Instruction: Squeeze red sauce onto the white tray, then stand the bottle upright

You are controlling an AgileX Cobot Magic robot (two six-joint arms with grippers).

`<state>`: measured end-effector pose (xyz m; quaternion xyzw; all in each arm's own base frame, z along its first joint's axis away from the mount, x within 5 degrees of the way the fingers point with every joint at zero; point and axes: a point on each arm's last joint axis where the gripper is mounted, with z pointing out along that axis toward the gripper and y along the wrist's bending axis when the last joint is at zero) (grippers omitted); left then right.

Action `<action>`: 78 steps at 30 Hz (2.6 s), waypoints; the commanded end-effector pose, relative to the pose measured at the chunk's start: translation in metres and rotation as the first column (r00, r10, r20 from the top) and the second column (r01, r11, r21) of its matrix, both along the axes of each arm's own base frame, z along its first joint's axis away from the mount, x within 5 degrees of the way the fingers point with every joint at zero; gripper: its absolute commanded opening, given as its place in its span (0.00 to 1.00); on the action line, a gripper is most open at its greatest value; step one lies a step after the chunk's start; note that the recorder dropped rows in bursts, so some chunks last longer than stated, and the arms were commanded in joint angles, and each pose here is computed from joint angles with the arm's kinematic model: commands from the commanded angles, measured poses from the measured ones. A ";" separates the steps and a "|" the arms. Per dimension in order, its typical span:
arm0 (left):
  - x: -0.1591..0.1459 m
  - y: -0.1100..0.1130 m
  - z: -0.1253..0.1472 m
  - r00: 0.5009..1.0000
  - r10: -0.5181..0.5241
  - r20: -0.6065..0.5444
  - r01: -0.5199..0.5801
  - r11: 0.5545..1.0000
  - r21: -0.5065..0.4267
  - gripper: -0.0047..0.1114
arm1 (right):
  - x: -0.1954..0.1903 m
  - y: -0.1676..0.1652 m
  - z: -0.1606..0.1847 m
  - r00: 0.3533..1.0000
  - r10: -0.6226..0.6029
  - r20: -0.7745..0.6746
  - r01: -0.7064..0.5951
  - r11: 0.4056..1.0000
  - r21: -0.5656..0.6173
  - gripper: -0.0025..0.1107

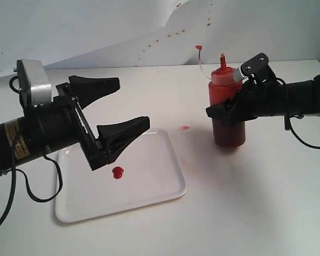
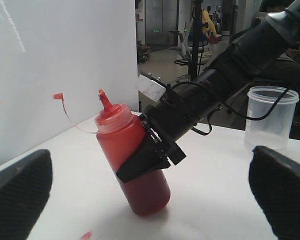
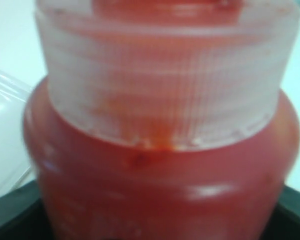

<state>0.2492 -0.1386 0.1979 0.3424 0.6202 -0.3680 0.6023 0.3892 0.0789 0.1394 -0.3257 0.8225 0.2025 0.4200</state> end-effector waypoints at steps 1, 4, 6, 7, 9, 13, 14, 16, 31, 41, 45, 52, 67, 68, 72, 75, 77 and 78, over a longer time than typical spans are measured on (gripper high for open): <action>-0.001 -0.002 0.004 1.000 -0.009 0.021 0.009 1.000 -0.012 0.94 | 0.002 -0.001 0.009 1.000 0.005 0.025 -0.006 0.999 0.037 0.04; -0.001 -0.002 0.004 1.000 -0.009 0.022 0.009 1.000 -0.011 0.94 | 0.000 0.002 0.010 0.999 0.040 0.029 -0.041 0.998 0.050 0.19; -0.001 -0.002 0.004 1.000 -0.009 0.022 0.009 1.000 -0.011 0.94 | -0.001 0.003 0.011 0.998 0.055 0.031 -0.057 0.997 0.058 0.39; -0.001 -0.002 0.004 1.000 -0.009 0.022 0.009 1.000 -0.011 0.94 | -0.001 0.003 0.011 0.998 0.055 0.031 -0.057 0.997 0.058 0.49; -0.001 -0.002 0.004 1.000 -0.009 0.022 0.009 1.000 -0.011 0.94 | -0.001 0.003 0.011 0.998 0.056 0.028 -0.058 0.997 0.060 0.73; -0.001 -0.002 0.004 1.000 -0.009 0.022 0.009 1.000 -0.011 0.94 | -0.001 0.003 0.011 0.999 0.044 0.008 -0.044 0.996 0.075 0.86; -0.001 -0.002 0.004 1.000 -0.009 0.022 0.009 1.000 -0.011 0.94 | -0.001 0.003 0.011 0.999 0.041 0.005 -0.041 0.996 0.077 0.86; -0.001 -0.002 0.004 1.000 -0.009 0.022 0.009 1.000 -0.011 0.94 | -0.002 0.003 0.010 0.999 0.047 0.002 -0.047 0.996 0.072 0.86; -0.001 -0.002 0.004 1.000 -0.009 0.019 0.009 1.000 -0.013 0.94 | -0.011 0.006 0.009 0.989 0.095 -0.117 -0.083 0.991 0.105 0.85; -0.001 -0.002 0.004 1.000 -0.009 0.019 0.009 1.000 -0.013 0.94 | -0.019 0.007 0.041 0.988 0.092 -0.120 -0.074 0.986 0.148 0.83; -0.001 -0.002 0.004 1.000 -0.009 0.019 0.009 1.000 -0.013 0.94 | -0.025 0.008 0.061 0.990 0.093 -0.107 -0.073 0.981 0.178 0.83; -0.001 -0.002 0.004 1.000 -0.009 0.019 0.009 1.000 -0.013 0.94 | -0.040 0.011 0.105 0.992 0.126 -0.029 -0.117 0.970 0.215 0.83; -0.002 -0.003 0.003 0.999 -0.027 0.024 0.027 1.000 0.000 0.94 | -0.122 -0.017 0.252 0.915 -0.177 0.363 0.123 0.978 0.165 0.39; -0.004 -0.003 0.003 0.999 -0.045 0.030 0.045 0.999 0.012 0.94 | -0.129 -0.018 0.256 0.913 -0.171 0.371 0.125 0.981 0.146 0.22; -0.007 -0.004 0.007 0.996 -0.068 0.055 0.067 0.998 0.022 0.94 | -0.148 -0.016 0.262 0.916 -0.083 0.393 0.059 0.996 0.073 0.02; -0.015 -0.003 0.025 0.989 -0.085 0.124 0.084 0.996 0.015 0.94 | -0.161 -0.018 0.259 0.907 -0.103 0.408 0.081 0.994 0.071 0.02; -0.019 -0.001 0.038 0.983 -0.077 0.167 0.078 0.997 0.004 0.94 | -0.168 -0.021 0.258 0.893 -0.140 0.427 0.118 0.990 0.078 0.02; -0.022 0.000 0.045 0.979 -0.070 0.192 0.071 0.997 0.003 0.94 | -0.171 -0.023 0.258 0.887 -0.161 0.434 0.135 0.987 0.089 0.02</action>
